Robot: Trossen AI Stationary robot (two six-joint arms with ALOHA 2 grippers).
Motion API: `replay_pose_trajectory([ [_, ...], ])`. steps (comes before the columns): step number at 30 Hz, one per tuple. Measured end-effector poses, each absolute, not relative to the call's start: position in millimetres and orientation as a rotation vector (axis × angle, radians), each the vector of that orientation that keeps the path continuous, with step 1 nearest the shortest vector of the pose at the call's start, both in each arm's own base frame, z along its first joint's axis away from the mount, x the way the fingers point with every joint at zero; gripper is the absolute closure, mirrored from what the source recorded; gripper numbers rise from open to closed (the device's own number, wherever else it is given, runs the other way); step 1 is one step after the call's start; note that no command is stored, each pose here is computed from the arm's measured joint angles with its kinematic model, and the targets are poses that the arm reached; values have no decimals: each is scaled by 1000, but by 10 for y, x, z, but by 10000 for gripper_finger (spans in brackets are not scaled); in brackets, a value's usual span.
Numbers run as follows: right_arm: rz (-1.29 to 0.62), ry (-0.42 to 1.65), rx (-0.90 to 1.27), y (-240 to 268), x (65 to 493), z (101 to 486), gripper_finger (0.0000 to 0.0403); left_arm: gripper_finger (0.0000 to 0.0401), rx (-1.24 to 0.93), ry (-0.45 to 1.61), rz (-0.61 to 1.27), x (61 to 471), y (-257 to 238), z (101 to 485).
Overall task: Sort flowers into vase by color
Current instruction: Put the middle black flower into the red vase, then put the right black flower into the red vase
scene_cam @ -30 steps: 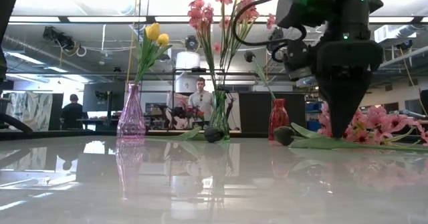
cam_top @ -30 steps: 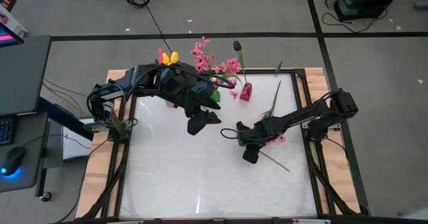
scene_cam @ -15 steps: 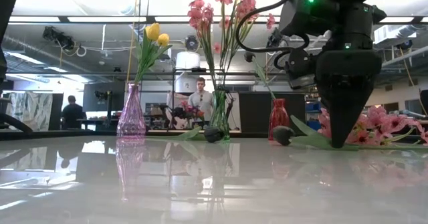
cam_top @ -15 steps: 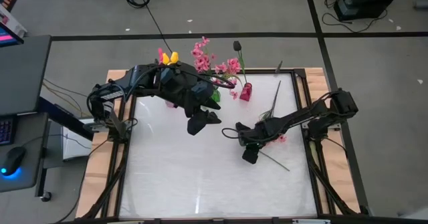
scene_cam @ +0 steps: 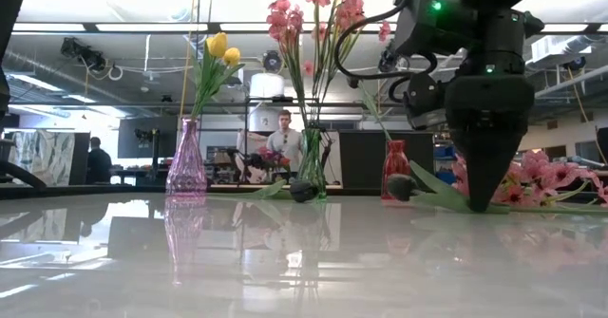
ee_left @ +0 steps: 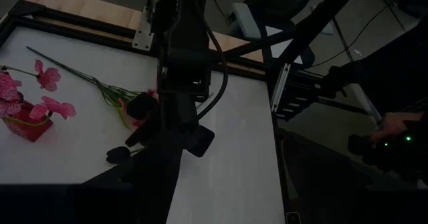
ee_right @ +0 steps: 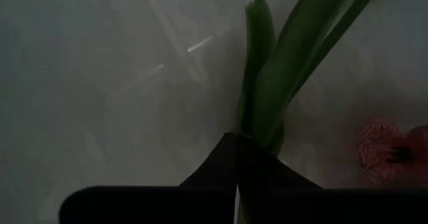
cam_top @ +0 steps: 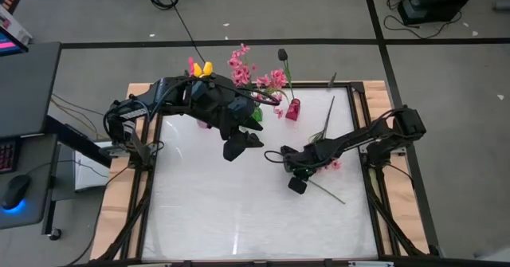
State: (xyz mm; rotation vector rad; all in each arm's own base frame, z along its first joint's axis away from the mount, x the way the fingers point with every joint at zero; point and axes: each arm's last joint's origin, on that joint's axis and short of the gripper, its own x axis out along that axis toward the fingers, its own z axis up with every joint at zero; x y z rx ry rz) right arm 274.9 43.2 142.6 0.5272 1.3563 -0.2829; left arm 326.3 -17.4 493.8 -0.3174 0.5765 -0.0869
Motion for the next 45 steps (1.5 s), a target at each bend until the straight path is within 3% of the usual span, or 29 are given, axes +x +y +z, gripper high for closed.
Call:
replay_pose_trajectory([
  [29, -306, 1361, 584, 389, 2782, 1529, 395, 133, -317, 577, -87, 3262, -174, 4937],
  [35, -280, 1311, 561, 370, 2773, 1779, 392, 133, -317, 577, -87, 3262, -174, 4937],
  [45, -357, 1269, 628, 196, 2686, 1971, 316, 133, -317, 577, -87, 3262, -174, 4937],
])
